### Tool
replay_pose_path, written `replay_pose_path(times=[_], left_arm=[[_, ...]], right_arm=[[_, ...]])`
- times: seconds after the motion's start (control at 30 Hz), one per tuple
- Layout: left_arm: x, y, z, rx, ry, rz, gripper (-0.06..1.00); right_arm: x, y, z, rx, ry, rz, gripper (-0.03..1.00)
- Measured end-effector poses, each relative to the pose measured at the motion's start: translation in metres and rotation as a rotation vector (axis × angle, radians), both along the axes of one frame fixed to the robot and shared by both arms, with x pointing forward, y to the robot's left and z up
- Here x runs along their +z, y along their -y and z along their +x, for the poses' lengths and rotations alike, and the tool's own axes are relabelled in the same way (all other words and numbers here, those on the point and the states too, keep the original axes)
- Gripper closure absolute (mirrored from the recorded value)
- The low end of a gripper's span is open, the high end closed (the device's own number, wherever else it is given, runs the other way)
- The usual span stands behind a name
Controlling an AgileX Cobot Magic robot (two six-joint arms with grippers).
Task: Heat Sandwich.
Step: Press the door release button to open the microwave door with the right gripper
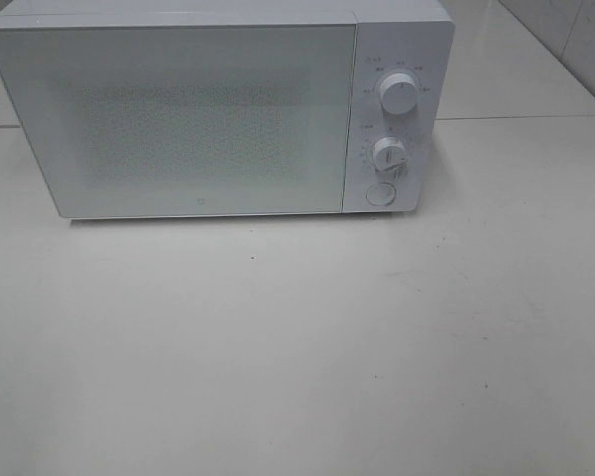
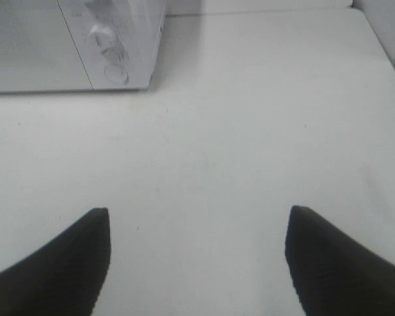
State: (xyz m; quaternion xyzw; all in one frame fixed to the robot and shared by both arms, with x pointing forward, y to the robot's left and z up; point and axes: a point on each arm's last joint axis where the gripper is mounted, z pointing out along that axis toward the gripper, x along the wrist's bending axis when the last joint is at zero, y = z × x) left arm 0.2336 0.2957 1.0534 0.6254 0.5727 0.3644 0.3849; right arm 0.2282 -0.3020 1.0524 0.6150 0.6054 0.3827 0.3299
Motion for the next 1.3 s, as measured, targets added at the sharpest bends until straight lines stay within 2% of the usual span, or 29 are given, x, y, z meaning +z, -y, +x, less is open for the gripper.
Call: replay_pose_path(times=[0.17,0.37,0.63,0.97,1.3], left_arm=[[0.000,0.000,0.000,0.000,0.000,0.000,-0.03],[0.000,0.000,0.000,0.000,0.000,0.000,-0.03],[0.000,0.000,0.000,0.000,0.000,0.000,-0.03],[0.000,0.000,0.000,0.000,0.000,0.000,-0.03],[0.000,0.000,0.000,0.000,0.000,0.000,-0.03]], right_arm=[[0.015,-0.001,0.006,0.003,0.101,0.008,0.23],[0.024,-0.003,0.029,0.005,0.105,0.007,0.23],[0.031,-0.008,0.080,0.011,0.078,0.003,0.23],[0.019,-0.016,0.151,0.019,0.027,-0.001,0.23],[-0.004,-0.022,0.205,0.026,0.035,0.003,0.23]])
